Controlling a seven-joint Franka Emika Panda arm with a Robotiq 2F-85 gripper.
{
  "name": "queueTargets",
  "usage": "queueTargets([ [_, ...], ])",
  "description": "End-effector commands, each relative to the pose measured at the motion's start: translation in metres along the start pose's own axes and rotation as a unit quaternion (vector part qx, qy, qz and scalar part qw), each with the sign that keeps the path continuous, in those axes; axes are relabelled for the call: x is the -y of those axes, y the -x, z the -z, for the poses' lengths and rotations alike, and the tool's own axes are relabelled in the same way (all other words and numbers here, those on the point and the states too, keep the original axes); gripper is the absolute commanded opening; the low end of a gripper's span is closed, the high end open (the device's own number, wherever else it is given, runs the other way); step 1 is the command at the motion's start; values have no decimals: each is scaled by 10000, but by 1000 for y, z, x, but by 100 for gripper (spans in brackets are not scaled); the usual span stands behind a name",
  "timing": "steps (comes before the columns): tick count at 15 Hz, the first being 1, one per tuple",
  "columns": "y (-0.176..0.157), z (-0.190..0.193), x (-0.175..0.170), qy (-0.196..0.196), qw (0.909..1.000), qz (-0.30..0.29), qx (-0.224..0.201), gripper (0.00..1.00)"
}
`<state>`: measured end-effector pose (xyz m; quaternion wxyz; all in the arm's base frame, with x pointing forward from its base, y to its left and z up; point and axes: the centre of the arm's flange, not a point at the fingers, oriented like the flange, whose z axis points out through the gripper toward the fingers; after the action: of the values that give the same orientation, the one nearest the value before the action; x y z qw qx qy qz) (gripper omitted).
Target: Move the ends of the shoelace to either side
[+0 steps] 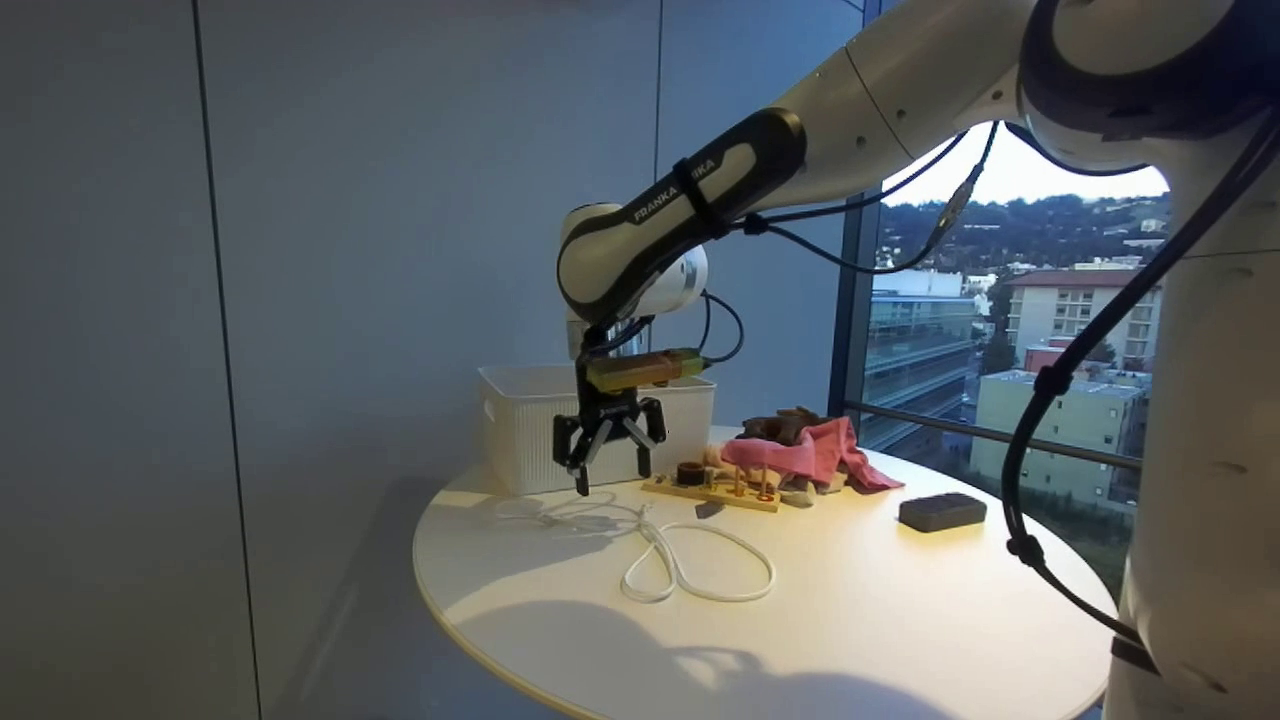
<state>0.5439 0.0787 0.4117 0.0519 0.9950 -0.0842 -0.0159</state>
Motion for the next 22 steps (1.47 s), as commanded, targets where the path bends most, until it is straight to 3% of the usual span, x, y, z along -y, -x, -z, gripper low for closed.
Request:
queueTargets([
  [1, -16, -1, -14, -260, 9952, -911, -253, 100],
  [5, -25, -8, -44, -370, 9806, -1900, -311, 100],
  [10, -40, -31, -57, -560, 9498, -3074, -173, 100],
  [16, -56, -64, -57, -418, 9214, -3860, -147, 100],
  [21, -54, -66, -80, -535, 8979, -4366, -161, 100],
  [22, -54, -65, -84, -579, 8954, -4412, -143, 75],
])
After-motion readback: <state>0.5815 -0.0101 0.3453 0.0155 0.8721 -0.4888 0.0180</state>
